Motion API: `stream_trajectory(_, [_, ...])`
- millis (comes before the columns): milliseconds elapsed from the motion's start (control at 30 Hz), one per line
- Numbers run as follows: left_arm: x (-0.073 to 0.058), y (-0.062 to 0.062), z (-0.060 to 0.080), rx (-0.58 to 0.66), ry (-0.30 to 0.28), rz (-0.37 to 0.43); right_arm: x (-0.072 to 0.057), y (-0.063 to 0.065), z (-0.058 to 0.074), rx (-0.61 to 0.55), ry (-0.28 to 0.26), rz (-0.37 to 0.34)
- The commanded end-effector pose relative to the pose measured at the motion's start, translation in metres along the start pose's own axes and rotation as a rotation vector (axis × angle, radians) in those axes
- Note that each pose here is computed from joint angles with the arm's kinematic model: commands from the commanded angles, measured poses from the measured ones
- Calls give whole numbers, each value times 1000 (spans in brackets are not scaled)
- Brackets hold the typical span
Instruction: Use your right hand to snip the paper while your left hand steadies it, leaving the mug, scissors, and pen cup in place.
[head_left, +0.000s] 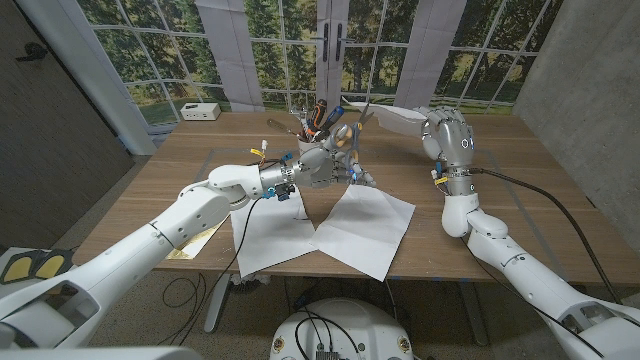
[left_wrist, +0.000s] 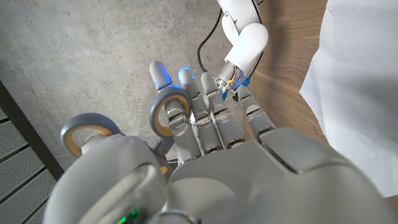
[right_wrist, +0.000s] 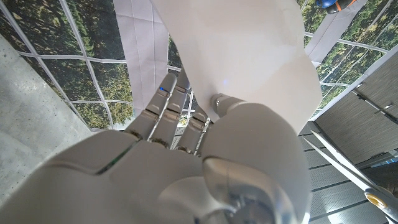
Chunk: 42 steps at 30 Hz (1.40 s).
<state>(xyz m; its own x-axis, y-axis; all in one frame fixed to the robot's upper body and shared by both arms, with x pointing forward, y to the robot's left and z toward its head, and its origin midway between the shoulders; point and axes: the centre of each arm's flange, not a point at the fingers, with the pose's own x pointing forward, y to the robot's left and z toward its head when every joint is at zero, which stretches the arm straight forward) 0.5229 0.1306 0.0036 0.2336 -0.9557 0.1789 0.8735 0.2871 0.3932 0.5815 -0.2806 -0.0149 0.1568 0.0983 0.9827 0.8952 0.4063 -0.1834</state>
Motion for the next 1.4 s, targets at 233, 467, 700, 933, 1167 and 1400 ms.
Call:
stream_trajectory(233, [-3,-2,-1,-3,0,3,-5,-6,1,14,-5,-25])
stream_trajectory(467, [-4,-2,-1,-7,-3,3,-7,-5,4,20,-13,-24])
stream_trajectory(700, [-5,-2,-1,-10,-4,0,-7,-4,8,11,-27,-20])
stream_trajectory(933, [-7,-2,-3,-17,-4,0,-9,-8,12,19,-48,-28])
stream_trajectory(1167, [-8,-2,-4,-20,-1,-1,-9,-11,18,25,-67,-41])
stream_trajectory(1400, [-10,-1,-5,-18,2,0,-9,-11,22,27,-84,-51])
